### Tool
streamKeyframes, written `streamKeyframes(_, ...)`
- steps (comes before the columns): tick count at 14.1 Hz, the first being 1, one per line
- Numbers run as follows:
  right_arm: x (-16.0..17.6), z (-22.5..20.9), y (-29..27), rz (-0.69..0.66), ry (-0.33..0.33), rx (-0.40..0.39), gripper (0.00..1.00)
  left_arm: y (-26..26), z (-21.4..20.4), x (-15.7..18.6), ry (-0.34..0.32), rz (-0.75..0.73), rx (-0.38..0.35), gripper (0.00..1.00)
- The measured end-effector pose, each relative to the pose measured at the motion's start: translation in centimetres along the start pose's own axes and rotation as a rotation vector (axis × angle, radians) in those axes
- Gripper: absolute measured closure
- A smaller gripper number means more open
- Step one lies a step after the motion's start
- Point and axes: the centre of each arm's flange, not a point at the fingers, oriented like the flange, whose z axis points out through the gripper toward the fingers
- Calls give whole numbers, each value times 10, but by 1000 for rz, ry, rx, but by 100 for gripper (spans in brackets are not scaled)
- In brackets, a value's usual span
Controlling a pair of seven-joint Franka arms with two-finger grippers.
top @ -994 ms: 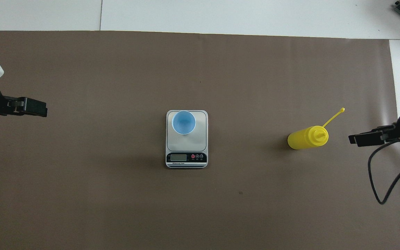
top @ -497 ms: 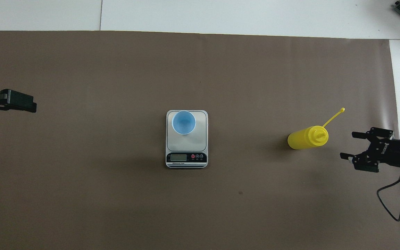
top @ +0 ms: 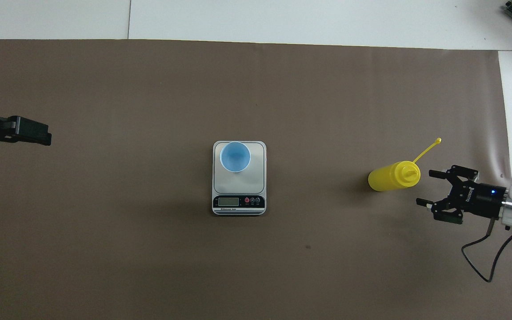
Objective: Pour seasoning into cup on scale with both arms
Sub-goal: 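Grasp the yellow squeeze bottle around its body with the right gripper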
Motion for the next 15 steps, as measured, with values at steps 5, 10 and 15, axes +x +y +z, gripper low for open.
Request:
streamKeyframes(5, 6, 37, -10, -34, 89, 33, 0, 0, 0, 0, 0, -1, 0, 0)
streamKeyframes(10, 19, 58, -17, -51, 109, 49, 0, -5, 0, 0, -2, -10, 1, 0)
streamKeyframes(15, 32, 73, -21, -61, 163, 20, 0, -5, 0, 0, -3, -10, 1, 0)
